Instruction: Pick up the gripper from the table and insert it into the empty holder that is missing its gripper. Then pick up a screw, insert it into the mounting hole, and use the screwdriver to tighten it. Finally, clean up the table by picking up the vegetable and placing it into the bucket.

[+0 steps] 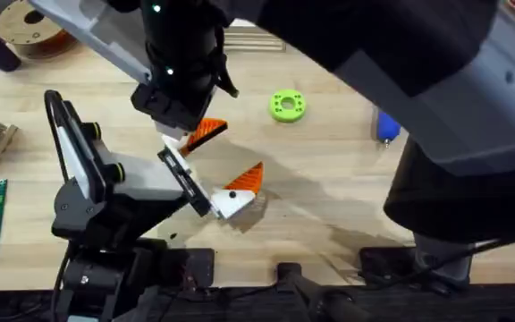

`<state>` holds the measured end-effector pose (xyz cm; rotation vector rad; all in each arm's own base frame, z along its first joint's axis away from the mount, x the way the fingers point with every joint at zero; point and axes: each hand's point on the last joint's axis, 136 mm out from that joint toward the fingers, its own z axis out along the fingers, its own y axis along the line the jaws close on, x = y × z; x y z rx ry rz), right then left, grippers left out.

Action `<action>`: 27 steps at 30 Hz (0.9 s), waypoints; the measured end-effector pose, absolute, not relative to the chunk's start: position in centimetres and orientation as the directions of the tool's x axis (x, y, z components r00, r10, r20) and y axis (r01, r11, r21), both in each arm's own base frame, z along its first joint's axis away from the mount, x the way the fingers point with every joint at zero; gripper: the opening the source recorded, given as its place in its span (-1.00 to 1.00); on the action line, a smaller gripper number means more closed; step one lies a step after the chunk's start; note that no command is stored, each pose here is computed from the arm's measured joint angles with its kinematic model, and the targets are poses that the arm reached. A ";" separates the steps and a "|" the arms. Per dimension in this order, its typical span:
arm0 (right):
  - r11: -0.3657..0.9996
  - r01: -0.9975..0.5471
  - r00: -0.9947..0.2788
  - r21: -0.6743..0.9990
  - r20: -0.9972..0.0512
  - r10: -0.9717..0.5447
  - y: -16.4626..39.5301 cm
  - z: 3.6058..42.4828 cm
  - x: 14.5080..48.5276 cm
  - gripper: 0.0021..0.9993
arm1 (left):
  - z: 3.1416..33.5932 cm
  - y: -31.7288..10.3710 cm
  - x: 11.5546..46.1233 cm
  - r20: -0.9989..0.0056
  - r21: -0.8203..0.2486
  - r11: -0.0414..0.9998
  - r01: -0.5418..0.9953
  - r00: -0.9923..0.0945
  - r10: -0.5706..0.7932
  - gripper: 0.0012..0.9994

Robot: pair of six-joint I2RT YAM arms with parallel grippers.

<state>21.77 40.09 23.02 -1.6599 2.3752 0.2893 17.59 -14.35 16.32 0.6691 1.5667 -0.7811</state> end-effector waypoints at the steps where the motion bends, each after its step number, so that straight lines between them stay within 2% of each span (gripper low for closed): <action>1: 0.339 -0.940 -0.333 0.031 -0.294 -0.896 40.1 22.9 21.8 -0.99 | 16.3 -14.4 17.6 -0.991 -0.112 0.609 0.785 -0.133 -0.010 0.97; 27: 0.329 -0.943 -0.327 0.041 -0.281 -0.902 40.1 22.8 21.1 -0.99 | 16.3 -14.4 17.6 -0.991 -0.112 0.609 0.786 -0.133 -0.010 0.97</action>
